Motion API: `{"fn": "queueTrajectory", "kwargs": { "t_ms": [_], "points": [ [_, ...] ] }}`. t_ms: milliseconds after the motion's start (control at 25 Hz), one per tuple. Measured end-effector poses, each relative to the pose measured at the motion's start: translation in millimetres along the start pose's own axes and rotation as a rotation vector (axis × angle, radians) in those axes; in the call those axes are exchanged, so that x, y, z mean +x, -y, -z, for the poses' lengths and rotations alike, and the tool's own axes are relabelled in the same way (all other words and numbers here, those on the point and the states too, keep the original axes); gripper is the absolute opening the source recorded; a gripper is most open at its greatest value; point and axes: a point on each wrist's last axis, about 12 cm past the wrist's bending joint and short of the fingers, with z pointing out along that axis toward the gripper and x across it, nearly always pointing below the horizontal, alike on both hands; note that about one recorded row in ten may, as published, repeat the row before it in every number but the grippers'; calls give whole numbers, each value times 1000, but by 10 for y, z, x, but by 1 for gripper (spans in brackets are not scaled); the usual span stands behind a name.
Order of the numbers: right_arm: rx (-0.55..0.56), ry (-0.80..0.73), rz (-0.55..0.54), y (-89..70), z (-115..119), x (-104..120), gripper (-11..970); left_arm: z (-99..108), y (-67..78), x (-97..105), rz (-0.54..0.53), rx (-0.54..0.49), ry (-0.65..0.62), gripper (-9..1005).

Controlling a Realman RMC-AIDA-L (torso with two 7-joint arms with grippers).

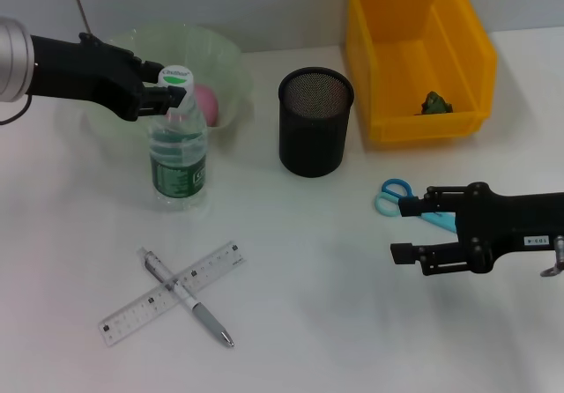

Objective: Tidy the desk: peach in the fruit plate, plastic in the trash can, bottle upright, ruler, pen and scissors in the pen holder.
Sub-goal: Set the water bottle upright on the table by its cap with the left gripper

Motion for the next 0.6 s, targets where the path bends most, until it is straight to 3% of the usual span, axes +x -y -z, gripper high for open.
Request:
{"fn": "queueTrajectory", "kwargs": {
  "t_ms": [600],
  "points": [
    [1,-1,-2,-3,6,9,767,19,-8,22,12,-7,-4,387]
  ]
}}
